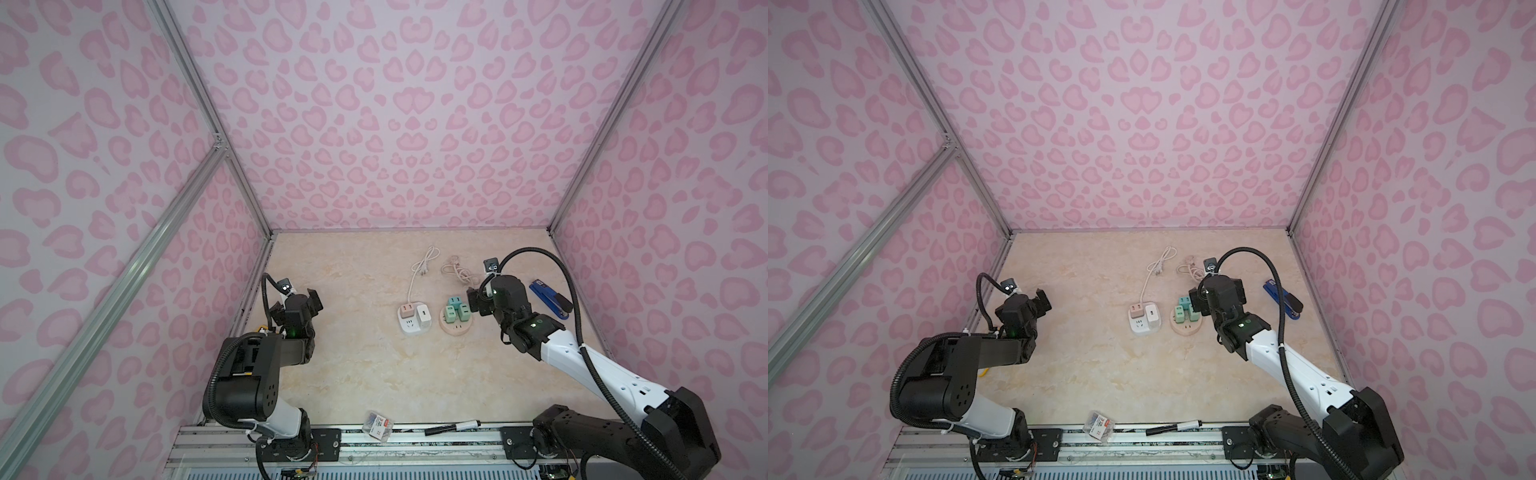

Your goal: Insert the plug

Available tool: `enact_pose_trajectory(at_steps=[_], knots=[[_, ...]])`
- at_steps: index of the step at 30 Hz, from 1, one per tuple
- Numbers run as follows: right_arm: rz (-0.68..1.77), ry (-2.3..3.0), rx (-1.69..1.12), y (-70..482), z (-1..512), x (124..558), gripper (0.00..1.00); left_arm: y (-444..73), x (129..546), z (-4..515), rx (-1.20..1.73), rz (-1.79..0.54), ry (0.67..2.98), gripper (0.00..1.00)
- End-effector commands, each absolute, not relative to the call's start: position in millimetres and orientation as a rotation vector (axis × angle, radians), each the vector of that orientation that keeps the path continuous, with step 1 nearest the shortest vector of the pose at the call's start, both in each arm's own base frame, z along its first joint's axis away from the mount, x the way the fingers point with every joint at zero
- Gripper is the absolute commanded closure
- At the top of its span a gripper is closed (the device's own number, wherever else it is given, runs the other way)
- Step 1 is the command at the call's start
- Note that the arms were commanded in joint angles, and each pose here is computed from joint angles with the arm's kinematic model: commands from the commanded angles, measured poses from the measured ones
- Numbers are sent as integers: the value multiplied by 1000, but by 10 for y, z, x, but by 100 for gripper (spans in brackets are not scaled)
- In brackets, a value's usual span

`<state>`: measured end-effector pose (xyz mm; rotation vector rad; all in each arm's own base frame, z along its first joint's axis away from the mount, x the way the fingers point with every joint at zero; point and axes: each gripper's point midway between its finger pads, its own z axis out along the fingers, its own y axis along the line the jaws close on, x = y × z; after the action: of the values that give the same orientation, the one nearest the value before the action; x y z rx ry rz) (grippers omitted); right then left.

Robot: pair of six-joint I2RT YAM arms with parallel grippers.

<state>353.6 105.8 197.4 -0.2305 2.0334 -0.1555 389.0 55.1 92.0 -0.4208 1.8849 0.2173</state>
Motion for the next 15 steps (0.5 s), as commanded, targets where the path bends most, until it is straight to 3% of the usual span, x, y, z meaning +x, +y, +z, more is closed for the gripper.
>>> enact_pose_trajectory(at_steps=[1, 10, 15], knots=[[-300, 1991, -83, 572, 2062, 3623, 2, 529, 3910, 915, -424, 194, 1887, 2], [-385, 1848, 146, -259, 1523, 3771, 1, 534, 3916, 933, -425, 200, 1878, 2], [-210, 1819, 27, -27, 1004, 3897, 0, 526, 3913, 929, -424, 200, 1882, 2]])
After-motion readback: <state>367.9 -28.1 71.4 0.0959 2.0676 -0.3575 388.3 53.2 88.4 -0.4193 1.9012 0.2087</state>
